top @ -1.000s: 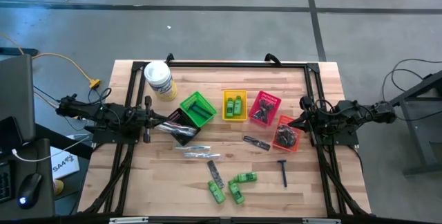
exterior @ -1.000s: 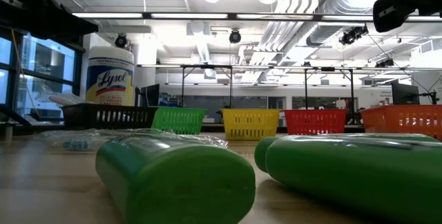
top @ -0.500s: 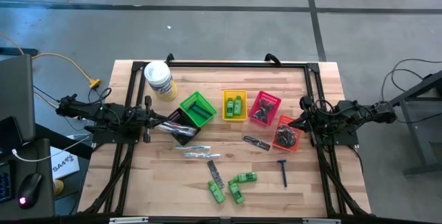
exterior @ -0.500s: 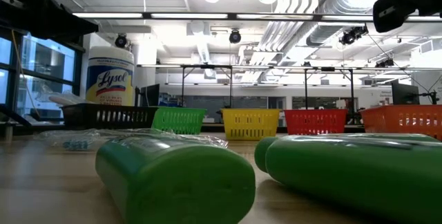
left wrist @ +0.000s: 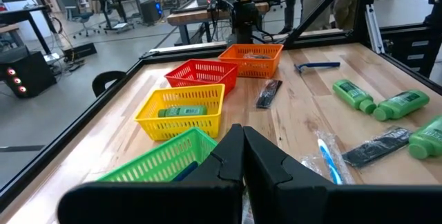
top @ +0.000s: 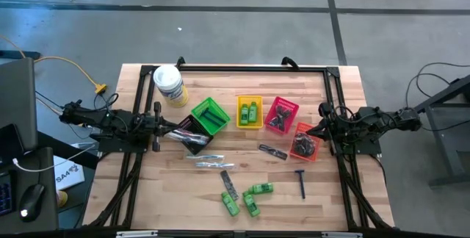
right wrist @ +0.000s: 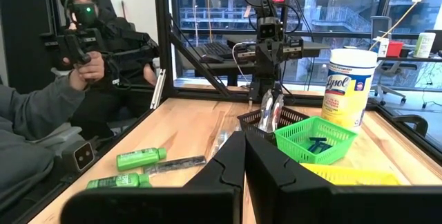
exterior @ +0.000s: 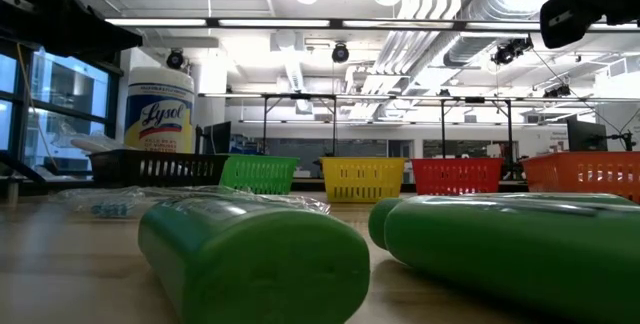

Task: Pick & Place Travel size toiletries
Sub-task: Put the left green bottle shampoo into the yellow bin

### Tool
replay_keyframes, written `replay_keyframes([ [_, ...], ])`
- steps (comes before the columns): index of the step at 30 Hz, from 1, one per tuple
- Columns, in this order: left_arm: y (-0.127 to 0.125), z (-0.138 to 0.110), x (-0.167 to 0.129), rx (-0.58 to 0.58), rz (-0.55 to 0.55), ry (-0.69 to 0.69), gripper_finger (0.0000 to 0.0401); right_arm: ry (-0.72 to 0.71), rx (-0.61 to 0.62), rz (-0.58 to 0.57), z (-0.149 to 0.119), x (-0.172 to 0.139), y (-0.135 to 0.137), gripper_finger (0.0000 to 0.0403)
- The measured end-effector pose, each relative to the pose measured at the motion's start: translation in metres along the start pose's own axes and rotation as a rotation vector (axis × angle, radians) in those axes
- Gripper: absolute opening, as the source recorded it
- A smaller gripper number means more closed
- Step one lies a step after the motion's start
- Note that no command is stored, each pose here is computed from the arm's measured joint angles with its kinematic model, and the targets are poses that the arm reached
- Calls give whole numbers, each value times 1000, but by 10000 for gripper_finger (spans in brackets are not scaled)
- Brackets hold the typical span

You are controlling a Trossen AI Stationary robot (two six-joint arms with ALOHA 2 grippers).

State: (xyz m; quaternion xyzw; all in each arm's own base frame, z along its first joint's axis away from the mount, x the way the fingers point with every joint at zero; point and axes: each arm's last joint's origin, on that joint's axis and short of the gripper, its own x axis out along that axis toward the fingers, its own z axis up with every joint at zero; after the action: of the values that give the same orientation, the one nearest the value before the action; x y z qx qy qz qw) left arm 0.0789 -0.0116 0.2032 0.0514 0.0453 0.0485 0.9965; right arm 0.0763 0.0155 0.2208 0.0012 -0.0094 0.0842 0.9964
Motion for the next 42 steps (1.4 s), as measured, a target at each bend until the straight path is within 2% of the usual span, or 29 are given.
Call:
replay_keyframes([
  [42, 0, 0, 0, -1, 1, 0, 0, 24, 2, -3, -2, 0, 0, 2],
])
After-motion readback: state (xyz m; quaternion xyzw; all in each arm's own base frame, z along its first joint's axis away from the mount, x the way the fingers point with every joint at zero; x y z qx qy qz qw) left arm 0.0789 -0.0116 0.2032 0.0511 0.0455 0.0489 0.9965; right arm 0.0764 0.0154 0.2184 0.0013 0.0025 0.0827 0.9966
